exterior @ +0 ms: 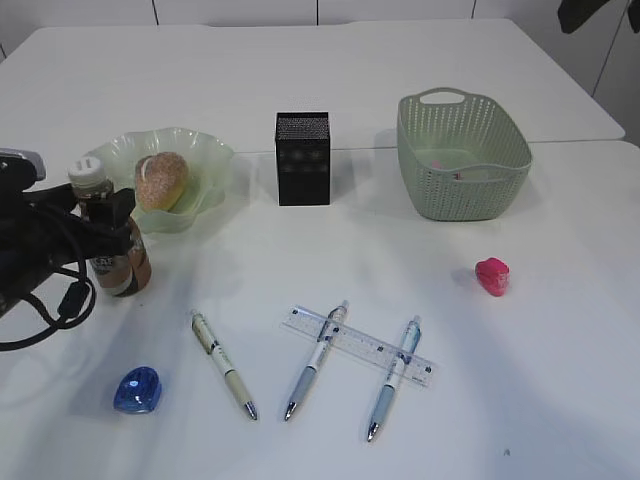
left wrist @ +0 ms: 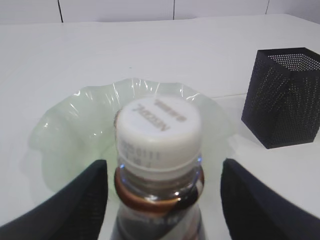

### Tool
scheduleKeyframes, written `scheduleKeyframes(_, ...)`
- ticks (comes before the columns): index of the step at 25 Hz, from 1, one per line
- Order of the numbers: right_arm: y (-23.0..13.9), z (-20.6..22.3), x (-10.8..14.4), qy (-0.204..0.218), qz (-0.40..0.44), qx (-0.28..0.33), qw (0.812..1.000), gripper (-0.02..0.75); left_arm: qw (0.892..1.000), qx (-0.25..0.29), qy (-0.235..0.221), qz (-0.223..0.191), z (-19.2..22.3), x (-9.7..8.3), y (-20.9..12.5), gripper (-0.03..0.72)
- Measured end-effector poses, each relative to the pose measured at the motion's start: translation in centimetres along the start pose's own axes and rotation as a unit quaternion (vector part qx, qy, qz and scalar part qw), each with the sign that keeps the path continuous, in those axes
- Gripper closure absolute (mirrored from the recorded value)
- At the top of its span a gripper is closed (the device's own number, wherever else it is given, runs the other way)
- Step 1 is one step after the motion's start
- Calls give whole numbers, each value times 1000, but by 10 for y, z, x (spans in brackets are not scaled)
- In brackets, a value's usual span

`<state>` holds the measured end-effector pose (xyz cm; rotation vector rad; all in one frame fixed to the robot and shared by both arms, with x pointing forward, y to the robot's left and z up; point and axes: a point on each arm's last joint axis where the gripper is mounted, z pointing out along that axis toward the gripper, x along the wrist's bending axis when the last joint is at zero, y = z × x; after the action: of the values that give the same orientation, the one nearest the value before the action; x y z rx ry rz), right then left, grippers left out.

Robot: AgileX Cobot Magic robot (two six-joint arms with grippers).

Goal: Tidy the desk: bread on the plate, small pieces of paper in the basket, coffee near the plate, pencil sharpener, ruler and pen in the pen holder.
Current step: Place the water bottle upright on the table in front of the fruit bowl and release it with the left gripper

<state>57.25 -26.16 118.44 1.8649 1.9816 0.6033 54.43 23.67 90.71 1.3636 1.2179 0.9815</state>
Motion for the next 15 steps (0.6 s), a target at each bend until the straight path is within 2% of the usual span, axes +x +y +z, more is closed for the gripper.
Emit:
scheduleKeyframes(5,0,0,0,0,0,0,1000,225,1000,-4,-1,25,-2,0,9,188)
scheduleKeyframes(15,0,0,0,0,-7,0,1000,225,999,-12,-2,39,-8,-1,24,188)
